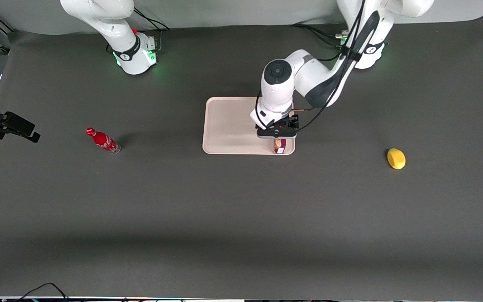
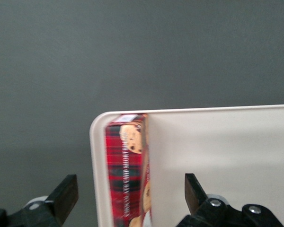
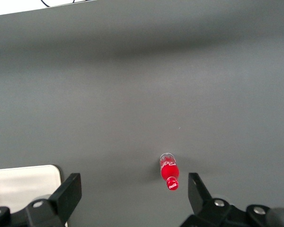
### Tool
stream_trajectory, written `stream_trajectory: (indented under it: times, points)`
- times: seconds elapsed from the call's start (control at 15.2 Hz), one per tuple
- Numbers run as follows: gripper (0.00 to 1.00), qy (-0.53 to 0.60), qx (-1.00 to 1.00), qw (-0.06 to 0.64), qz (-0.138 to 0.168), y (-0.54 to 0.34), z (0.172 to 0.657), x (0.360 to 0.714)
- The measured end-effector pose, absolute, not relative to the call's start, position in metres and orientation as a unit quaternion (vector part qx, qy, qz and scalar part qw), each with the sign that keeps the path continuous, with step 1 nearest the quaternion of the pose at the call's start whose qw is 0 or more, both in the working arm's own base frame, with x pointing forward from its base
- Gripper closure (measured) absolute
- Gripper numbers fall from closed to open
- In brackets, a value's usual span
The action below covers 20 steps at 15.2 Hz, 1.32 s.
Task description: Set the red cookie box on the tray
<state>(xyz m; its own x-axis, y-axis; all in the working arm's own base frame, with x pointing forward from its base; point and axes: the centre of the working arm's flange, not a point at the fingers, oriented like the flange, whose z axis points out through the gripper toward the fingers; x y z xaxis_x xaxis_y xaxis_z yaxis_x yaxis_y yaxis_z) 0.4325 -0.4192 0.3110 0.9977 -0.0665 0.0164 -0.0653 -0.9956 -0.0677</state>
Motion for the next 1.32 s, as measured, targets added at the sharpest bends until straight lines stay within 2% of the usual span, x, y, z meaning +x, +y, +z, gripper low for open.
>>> stream_trajectory:
  times: [0.26,0.59,0.99,1.32]
  points:
    - [0.00,0.058,-0.997,0.052,0.026,-0.385,0.419,0.473]
    - [0.00,0.079,-0.994,0.061,0.039,-0.281,0.517,0.513]
    - [0.00,0.014,-0.998,0.052,0.021,-0.142,0.564,0.545]
    - [0.00,0.010,-0.999,0.046,0.016,-0.059,0.579,0.549]
